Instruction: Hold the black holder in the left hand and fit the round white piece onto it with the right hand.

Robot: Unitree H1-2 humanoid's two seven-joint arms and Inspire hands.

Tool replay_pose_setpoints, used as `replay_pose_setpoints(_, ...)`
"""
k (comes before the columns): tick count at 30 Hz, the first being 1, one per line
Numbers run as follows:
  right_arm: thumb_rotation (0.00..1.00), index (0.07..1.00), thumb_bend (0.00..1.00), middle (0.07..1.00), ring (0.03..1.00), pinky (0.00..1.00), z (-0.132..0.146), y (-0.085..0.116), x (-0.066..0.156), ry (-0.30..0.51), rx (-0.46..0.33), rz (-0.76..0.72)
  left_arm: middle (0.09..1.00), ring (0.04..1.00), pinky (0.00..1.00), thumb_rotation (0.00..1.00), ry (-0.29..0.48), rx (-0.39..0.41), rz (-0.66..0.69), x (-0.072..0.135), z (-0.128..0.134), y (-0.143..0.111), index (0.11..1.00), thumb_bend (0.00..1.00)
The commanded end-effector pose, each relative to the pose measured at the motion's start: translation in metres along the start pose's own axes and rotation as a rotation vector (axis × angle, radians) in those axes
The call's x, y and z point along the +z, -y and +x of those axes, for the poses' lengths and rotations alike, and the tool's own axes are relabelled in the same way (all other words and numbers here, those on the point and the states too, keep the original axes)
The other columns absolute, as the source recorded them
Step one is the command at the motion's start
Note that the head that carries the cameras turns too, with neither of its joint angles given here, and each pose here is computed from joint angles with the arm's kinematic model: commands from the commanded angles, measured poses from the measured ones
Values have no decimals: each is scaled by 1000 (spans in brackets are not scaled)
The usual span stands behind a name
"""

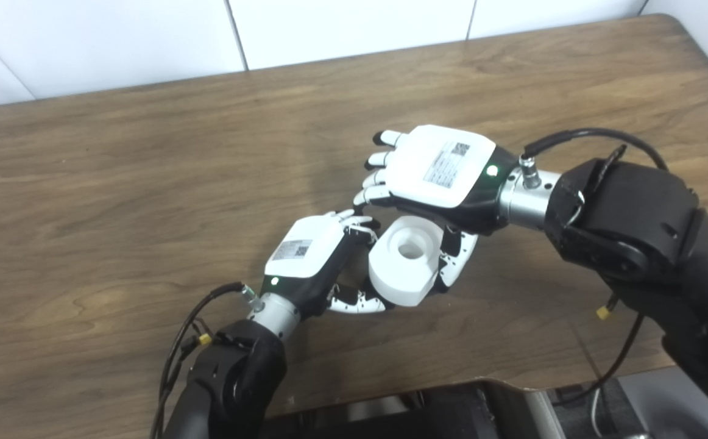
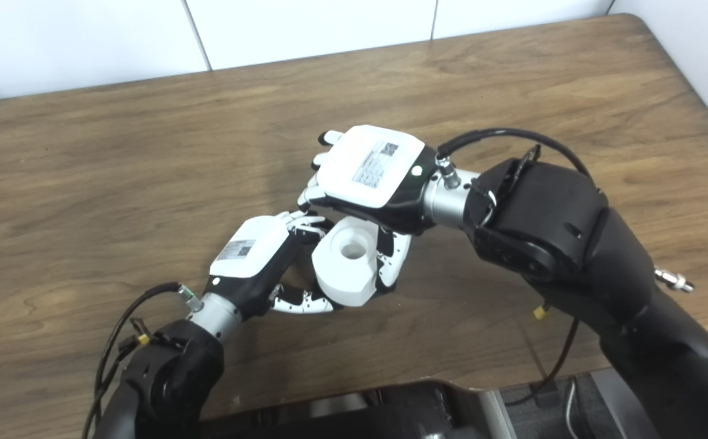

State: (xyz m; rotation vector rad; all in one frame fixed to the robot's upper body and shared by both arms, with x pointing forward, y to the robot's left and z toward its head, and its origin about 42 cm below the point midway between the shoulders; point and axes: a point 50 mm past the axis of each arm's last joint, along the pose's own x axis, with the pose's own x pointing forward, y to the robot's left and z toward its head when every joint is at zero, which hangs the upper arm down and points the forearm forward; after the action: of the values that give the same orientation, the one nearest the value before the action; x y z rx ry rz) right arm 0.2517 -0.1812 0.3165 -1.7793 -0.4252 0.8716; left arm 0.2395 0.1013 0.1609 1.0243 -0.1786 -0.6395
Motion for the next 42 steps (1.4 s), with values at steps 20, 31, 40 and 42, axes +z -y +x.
replay_pose_setpoints(20, 397, 862, 1000, 878, 944, 1000, -22, 19, -9, -28, 58, -13, 837, 920, 886, 75, -77, -45, 17, -10, 3, -3, 497, 522)
replay_pose_setpoints(31, 387, 861, 1000, 877, 944, 1000, -22, 22, -12, -47, 44, 1, 885, 925, 905, 288, -108, -118, 90, -10, 4, -16, 862, 998)
replay_pose_setpoints(40, 383, 869, 1000, 878, 944, 1000, -19, 24, -16, -66, 35, -9, 929, 954, 939, 326, -124, -158, 108, -12, 2, -24, 934, 1000)
replay_pose_setpoints(42, 383, 871, 1000, 880, 946, 1000, -18, 24, -17, -70, 35, -15, 937, 962, 952, 328, -128, -174, 117, -13, 2, -25, 944, 1000)
